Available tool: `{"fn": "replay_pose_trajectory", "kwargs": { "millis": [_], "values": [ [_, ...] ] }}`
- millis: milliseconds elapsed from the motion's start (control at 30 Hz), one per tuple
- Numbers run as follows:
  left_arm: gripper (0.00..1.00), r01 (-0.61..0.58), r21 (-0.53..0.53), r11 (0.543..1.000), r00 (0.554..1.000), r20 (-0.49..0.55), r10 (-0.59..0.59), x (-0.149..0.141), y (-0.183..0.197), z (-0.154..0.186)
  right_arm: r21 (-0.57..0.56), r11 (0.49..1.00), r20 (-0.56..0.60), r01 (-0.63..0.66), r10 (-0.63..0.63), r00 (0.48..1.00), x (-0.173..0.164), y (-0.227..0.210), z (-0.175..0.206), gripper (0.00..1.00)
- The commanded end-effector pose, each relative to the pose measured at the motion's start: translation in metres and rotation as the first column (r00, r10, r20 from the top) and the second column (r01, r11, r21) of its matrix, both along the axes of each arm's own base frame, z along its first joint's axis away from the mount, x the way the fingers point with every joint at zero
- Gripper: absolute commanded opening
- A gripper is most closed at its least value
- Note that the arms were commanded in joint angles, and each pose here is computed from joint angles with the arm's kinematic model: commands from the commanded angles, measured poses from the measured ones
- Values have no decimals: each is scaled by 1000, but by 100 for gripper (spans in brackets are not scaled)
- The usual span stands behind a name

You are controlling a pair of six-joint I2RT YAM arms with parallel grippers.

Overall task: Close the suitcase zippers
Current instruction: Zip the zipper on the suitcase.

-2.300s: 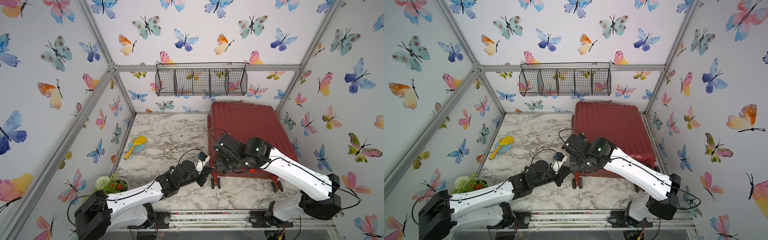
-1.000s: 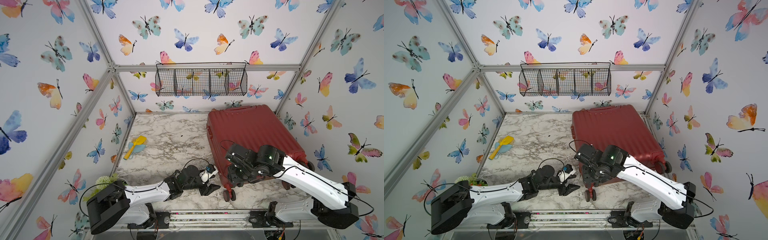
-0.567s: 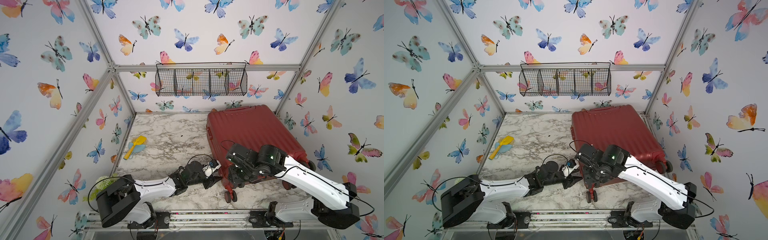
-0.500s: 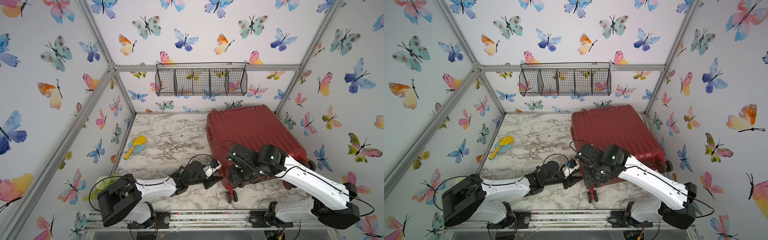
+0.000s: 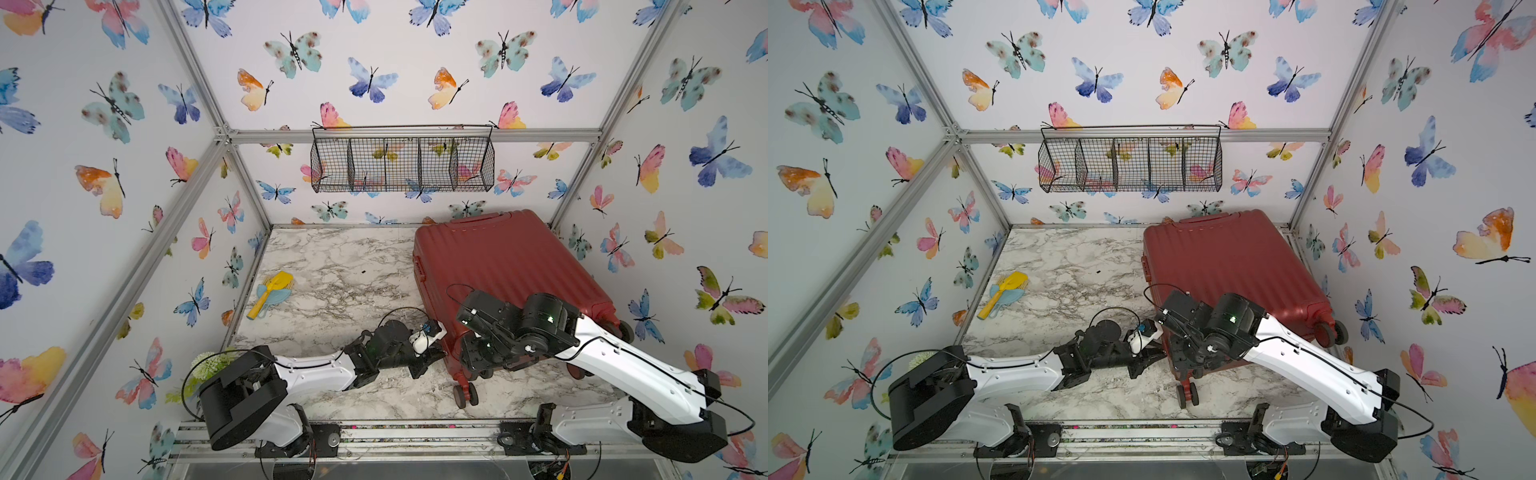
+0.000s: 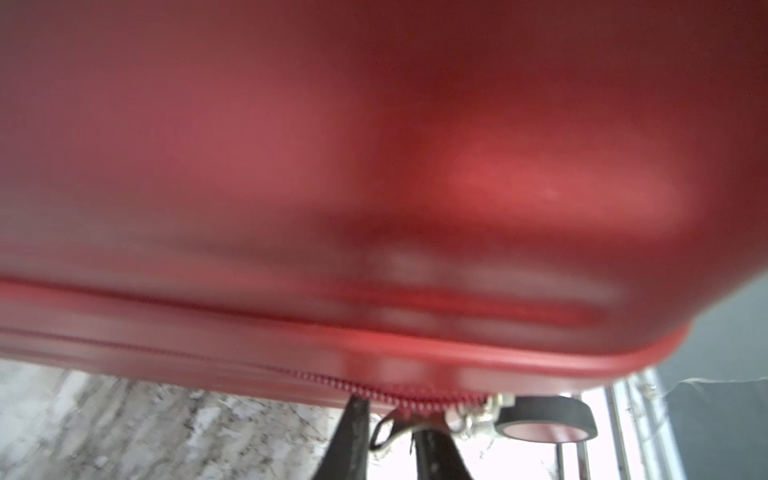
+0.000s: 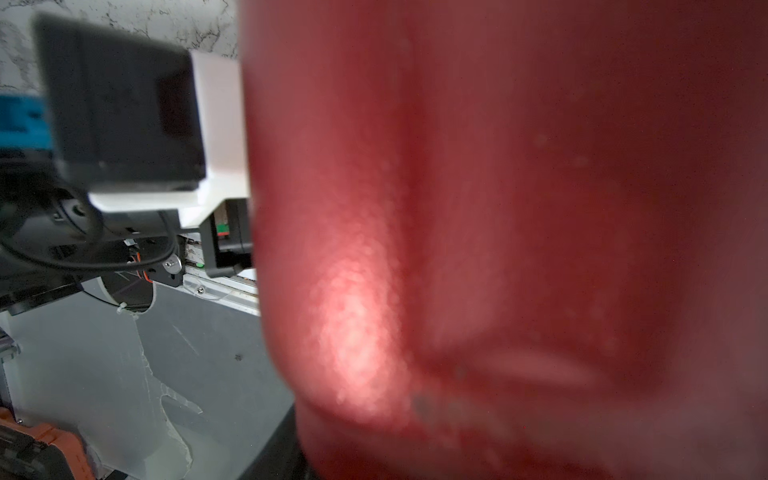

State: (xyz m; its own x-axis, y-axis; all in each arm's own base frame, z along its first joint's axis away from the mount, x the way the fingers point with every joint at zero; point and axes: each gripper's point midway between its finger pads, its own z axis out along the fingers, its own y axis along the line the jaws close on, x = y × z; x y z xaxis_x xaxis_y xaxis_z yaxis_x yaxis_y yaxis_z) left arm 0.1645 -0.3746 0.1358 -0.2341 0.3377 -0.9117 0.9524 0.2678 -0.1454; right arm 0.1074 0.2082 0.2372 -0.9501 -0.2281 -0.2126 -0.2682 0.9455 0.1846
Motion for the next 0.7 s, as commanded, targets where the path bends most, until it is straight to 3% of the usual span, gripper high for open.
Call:
{"fn": "replay_pose_trajectory", "kwargs": {
  "millis": [0,67,167,333,567,667],
  "values": [
    [8,10,-88,996,999,37,-7,6,-9,33,134,991,20,18,-20,1000,-2,10,21,3],
    [0,13,-103,995,999,35,-9,6,-7,40,135,990,28,30,-34,999,-1,7,22,3],
    [0,-27,-108,994,1000,-5,26,14,1,44,129,990,46,61,-67,997,2,1,26,3],
    [0,-237,-71,969,960,-170,222,80,48,25,117,988,29,98,-102,994,-3,-11,15,3],
    [0,-388,44,921,903,-186,389,154,65,3,94,993,-22,70,-69,997,-13,-11,3,3],
    [0,-452,69,889,866,-206,456,199,66,-4,67,997,-63,37,-33,998,-18,-8,-7,3]
  ]
}}
